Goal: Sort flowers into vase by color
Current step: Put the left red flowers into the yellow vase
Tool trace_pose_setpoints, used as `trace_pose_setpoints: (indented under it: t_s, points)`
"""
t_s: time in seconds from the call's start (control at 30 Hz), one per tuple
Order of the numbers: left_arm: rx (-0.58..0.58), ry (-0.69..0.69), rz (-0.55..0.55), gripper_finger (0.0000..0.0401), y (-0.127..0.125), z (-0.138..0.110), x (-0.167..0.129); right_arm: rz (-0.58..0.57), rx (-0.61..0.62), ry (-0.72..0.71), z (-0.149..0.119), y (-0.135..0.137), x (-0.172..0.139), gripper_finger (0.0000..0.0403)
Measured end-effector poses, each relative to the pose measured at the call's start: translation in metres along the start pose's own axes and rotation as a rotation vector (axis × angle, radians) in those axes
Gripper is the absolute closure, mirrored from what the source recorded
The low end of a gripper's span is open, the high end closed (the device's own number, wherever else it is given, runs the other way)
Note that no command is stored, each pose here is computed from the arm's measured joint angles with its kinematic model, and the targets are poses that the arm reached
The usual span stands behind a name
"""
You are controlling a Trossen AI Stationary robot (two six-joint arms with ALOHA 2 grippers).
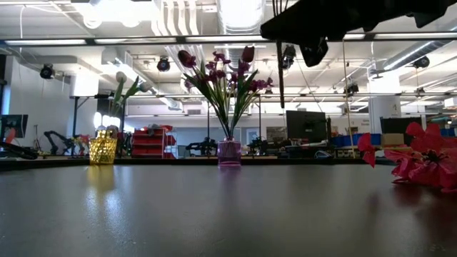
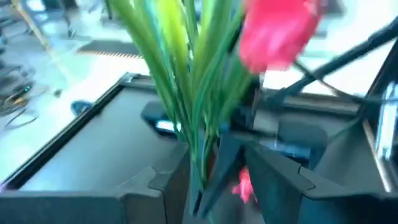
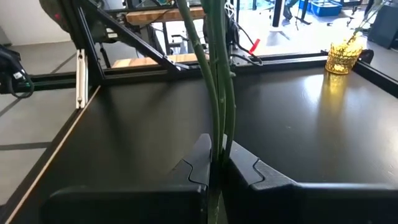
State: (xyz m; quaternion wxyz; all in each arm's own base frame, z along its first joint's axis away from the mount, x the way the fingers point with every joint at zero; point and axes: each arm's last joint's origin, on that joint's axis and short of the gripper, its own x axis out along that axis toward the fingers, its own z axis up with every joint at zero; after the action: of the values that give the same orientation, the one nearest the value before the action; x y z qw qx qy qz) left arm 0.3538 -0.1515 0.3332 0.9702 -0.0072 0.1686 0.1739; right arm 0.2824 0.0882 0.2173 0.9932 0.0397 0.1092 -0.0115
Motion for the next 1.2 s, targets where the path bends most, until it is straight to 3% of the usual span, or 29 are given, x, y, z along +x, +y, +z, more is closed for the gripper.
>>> trace_pose_setpoints:
  t_s: [0.1, 0.23, 0.43, 0.67, 0.83, 1.07, 1.2]
  points:
    - [-0.009, -0.045, -0.027, 0.0258, 0.013, -0.014, 0.009, 0.000, 0.001, 0.005, -0.003, -0.001, -0.002, 0.0390]
    - [0.043, -0.127, -0.143, 0.0258, 0.022, -0.037, 0.020, -0.001, 0.004, 0.005, -0.004, -0.003, -0.007, 0.0390]
    - [0.026, -0.219, -0.155, 0.0258, 0.038, -0.057, 0.034, 0.001, -0.001, -0.027, 0.002, -0.004, -0.013, 0.0390]
    - [-0.002, -0.246, -0.175, 0.0258, 0.045, -0.058, 0.058, 0.001, -0.067, -0.037, 0.002, -0.004, -0.011, 0.0390]
    - [0.023, -0.250, -0.294, 0.0258, 0.044, -0.054, 0.063, 0.001, -0.060, -0.036, 0.002, -0.004, -0.011, 0.0390]
    - [0.075, -0.255, -0.284, 0.0260, 0.044, -0.048, 0.063, 0.002, -0.059, -0.032, 0.002, -0.004, -0.011, 0.0390]
    - [0.072, -0.264, -0.277, 0.0283, 0.046, -0.045, 0.064, 0.002, -0.051, -0.032, 0.002, -0.004, -0.011, 0.0390]
